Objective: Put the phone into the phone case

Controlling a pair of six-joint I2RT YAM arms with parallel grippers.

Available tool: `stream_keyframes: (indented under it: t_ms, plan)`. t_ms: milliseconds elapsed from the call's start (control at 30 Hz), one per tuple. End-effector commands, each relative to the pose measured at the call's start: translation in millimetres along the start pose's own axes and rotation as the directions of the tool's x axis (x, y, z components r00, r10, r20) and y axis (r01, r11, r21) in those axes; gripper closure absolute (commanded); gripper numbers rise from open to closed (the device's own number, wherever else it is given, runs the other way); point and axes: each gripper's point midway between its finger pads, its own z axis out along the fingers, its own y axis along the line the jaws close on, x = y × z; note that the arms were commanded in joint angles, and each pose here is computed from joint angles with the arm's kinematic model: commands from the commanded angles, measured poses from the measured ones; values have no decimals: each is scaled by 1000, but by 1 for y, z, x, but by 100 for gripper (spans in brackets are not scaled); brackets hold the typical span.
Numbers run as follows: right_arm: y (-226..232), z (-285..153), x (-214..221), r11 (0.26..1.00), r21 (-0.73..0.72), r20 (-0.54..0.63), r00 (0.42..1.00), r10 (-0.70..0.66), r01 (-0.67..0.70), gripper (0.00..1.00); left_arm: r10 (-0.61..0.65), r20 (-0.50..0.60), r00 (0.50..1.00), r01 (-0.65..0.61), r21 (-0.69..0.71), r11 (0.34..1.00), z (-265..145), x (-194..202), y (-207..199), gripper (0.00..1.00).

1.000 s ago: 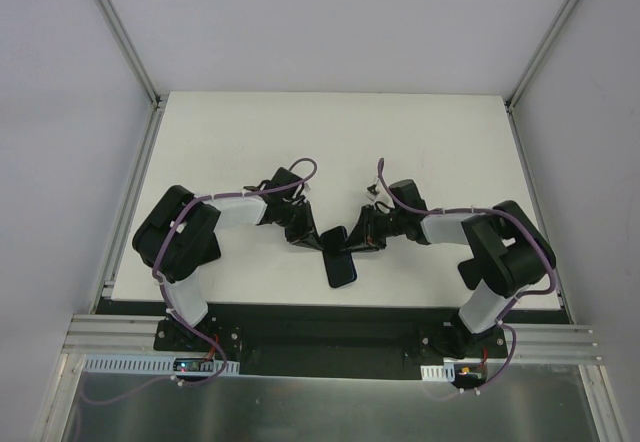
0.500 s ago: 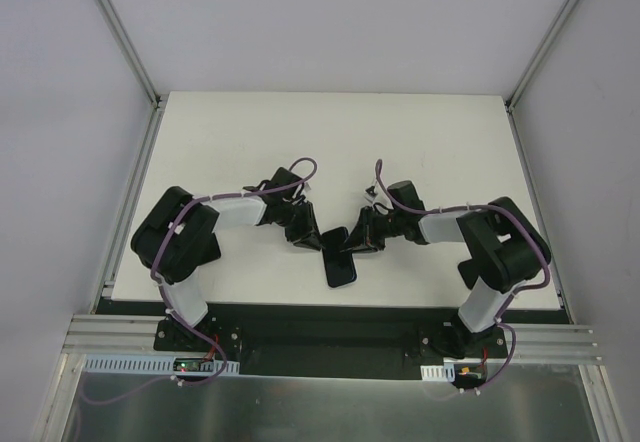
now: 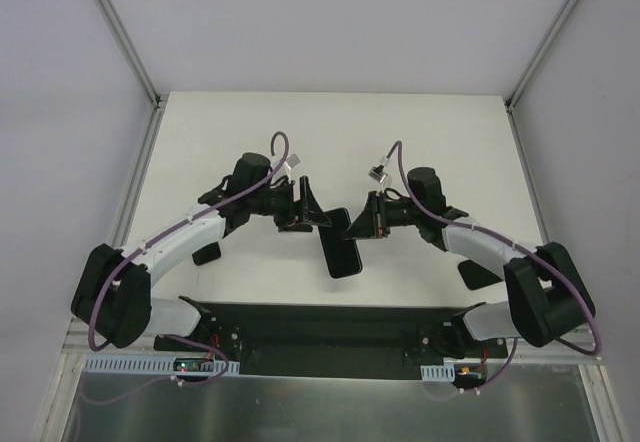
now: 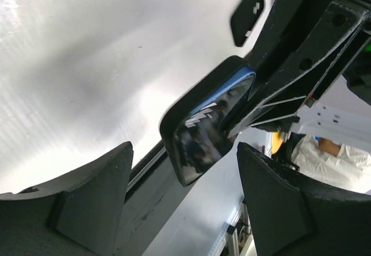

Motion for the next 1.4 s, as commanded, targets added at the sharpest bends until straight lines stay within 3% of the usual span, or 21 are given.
stream_keyframes:
  t_ms: [0, 300, 500, 600, 733, 833, 1000, 1267, 1367]
  plan:
    - [54, -20, 5, 963, -175, 13, 978, -206, 205, 96, 80, 1, 997, -79, 173, 982, -18, 13, -33, 29]
    - [88, -33, 7, 937, -223, 62, 963, -261, 268, 95, 161, 65, 985, -174, 412, 894, -41, 27, -72, 29]
    - [95, -34, 12, 931, -233, 72, 960, -270, 280, 95, 192, 60, 979, -198, 459, 866, -39, 29, -85, 33]
    - [97, -32, 15, 930, -238, 71, 960, -272, 281, 95, 204, 56, 977, -206, 473, 857, -37, 31, -91, 40]
    - [98, -30, 18, 931, -247, 61, 963, -261, 268, 94, 203, 44, 978, -197, 502, 842, -34, 35, -97, 63]
    - [98, -30, 18, 933, -247, 59, 965, -255, 262, 91, 201, 36, 979, -190, 520, 832, -34, 36, -100, 74]
    - [96, -30, 24, 933, -254, 45, 967, -251, 254, 74, 207, 32, 978, -192, 536, 822, -36, 36, -104, 99]
    - [89, -30, 42, 939, -271, 22, 977, -213, 211, 46, 222, 56, 973, -215, 553, 805, -40, 31, -113, 100]
    - [96, -32, 51, 929, -315, 21, 980, -197, 194, 43, 243, 77, 967, -243, 569, 786, -42, 31, -117, 100]
